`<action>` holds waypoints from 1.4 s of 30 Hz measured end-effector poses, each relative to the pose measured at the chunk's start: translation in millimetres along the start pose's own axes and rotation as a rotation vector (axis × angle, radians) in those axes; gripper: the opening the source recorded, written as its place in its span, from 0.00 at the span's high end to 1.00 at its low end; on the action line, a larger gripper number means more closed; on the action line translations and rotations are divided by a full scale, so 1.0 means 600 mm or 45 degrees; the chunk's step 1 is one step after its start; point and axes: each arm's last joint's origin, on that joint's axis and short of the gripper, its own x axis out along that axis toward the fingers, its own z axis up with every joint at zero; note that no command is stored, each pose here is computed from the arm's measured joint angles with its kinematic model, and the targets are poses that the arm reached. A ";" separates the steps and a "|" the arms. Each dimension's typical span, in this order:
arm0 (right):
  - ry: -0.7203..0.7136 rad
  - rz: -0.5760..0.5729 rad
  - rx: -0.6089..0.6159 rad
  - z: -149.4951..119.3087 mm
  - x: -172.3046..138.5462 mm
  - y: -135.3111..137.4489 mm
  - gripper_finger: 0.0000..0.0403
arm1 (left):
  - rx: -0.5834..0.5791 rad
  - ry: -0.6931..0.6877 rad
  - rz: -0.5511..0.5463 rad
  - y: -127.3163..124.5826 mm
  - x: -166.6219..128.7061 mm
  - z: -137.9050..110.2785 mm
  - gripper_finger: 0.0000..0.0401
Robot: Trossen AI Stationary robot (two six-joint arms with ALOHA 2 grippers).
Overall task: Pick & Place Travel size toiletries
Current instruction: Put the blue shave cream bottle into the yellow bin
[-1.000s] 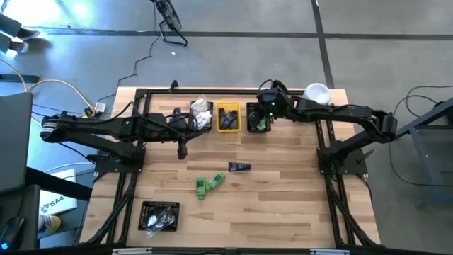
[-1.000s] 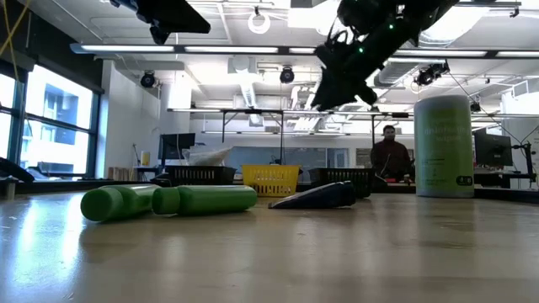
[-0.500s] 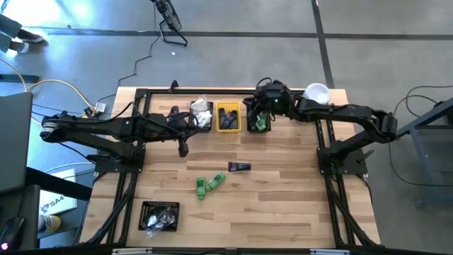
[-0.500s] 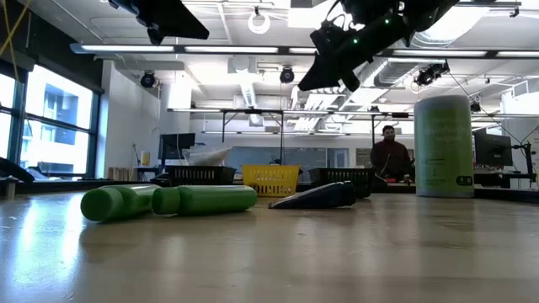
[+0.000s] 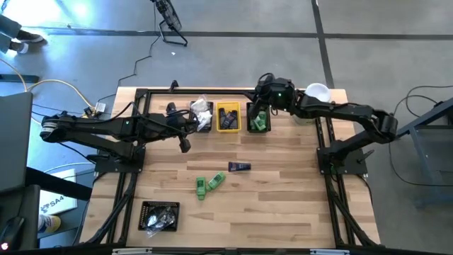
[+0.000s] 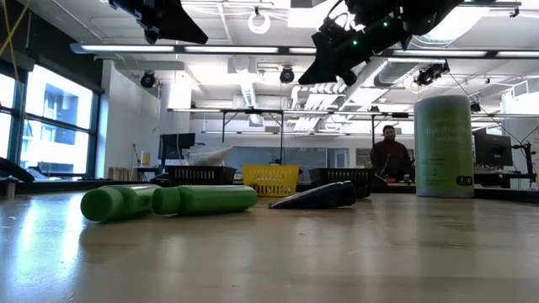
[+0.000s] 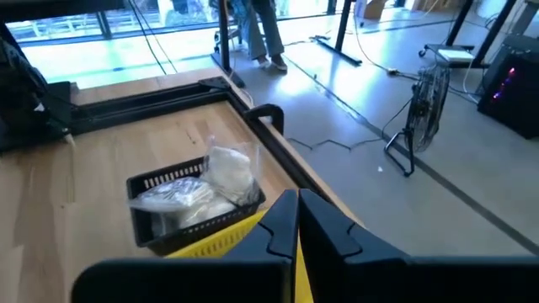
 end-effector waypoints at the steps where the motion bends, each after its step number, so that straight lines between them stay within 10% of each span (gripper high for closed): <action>1: -0.004 0.005 -0.005 0.000 0.000 -0.004 0.99 | 0.000 0.000 0.000 0.000 0.000 0.000 0.95; 8: -0.042 0.020 0.012 0.004 0.001 -0.030 0.99 | -0.001 -0.011 0.142 0.005 0.000 0.000 0.95; 23: -0.293 -0.133 0.044 0.033 -0.007 -0.094 0.99 | 0.117 -0.024 0.925 0.032 -0.012 0.002 0.95; 42: -0.329 -0.202 0.034 0.032 -0.019 -0.154 0.99 | 0.022 -0.060 0.864 0.030 -0.011 0.003 0.95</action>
